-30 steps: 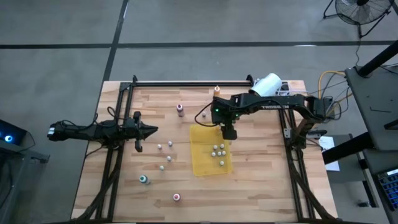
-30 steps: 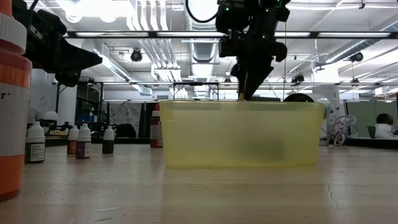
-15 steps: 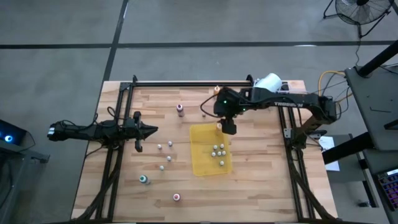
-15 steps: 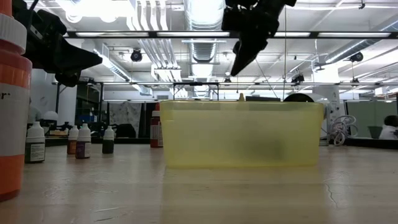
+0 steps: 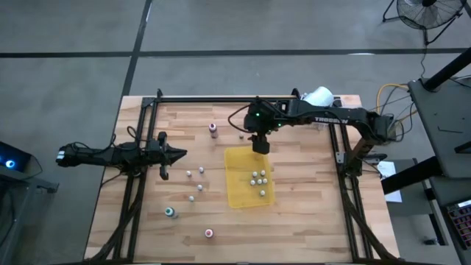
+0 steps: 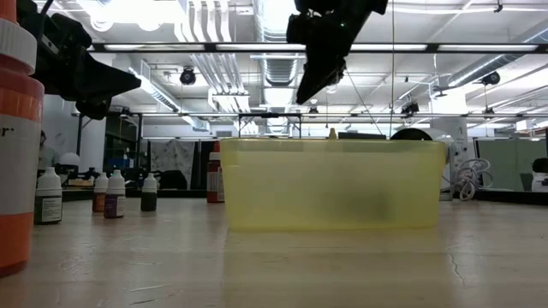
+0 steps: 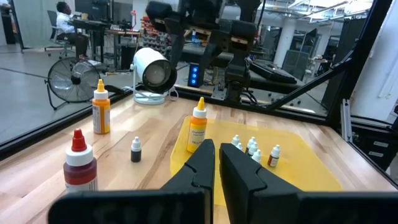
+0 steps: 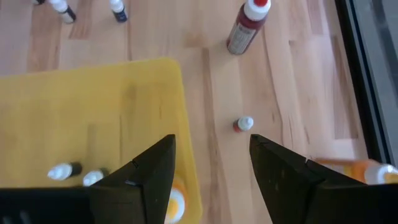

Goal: Pick & Place food coloring
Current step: Put the small red food coloring bottle into the yellow bin

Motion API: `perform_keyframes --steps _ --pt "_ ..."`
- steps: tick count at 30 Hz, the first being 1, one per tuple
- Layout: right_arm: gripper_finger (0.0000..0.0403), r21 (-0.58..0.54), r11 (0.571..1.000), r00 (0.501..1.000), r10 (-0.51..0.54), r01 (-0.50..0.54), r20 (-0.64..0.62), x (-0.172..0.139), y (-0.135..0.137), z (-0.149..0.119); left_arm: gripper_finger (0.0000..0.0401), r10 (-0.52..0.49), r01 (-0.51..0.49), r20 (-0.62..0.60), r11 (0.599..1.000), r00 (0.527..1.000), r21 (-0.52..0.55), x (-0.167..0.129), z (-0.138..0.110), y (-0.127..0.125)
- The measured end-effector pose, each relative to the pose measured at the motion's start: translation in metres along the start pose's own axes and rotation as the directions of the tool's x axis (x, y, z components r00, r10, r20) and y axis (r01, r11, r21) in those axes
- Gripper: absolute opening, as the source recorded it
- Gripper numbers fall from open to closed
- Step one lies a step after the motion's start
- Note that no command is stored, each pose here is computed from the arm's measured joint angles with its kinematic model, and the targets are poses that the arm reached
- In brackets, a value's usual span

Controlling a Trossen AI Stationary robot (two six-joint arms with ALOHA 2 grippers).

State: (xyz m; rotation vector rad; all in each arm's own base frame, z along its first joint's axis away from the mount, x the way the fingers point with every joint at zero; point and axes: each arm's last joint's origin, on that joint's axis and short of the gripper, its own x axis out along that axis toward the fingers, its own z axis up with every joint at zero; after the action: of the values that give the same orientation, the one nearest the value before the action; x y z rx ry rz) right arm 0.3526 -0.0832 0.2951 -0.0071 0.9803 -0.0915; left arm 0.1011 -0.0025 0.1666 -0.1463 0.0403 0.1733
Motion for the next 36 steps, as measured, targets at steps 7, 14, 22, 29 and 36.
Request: perform_keyframes --steps 7,14,22,29,36 --pt "0.0199 0.003 1.000 1.000 -0.005 0.005 -0.005 0.012 -0.005 0.004 0.0000 0.000 0.000 0.000 1.000 1.000 0.000 0.000 0.000 0.000" --pt "0.0199 0.020 1.000 1.000 -0.007 0.007 -0.028 0.022 -0.010 0.002 0.0000 0.000 0.000 0.000 1.000 1.000 0.000 0.000 0.000 0.000" --pt "0.0199 0.039 0.999 0.999 -0.013 0.015 -0.052 0.039 -0.019 0.000 0.0000 0.000 0.000 0.000 1.000 1.000 0.000 0.000 0.000 0.000" --pt "0.0199 0.045 0.999 0.997 -0.012 0.016 -0.075 0.057 -0.023 -0.002 0.0000 0.000 0.000 0.000 1.000 1.000 0.000 0.000 0.000 0.000" --pt "0.0199 0.016 1.000 0.996 -0.007 0.008 -0.086 0.068 -0.024 -0.004 0.0000 0.000 0.000 0.000 1.000 1.000 0.000 0.000 0.000 0.000"
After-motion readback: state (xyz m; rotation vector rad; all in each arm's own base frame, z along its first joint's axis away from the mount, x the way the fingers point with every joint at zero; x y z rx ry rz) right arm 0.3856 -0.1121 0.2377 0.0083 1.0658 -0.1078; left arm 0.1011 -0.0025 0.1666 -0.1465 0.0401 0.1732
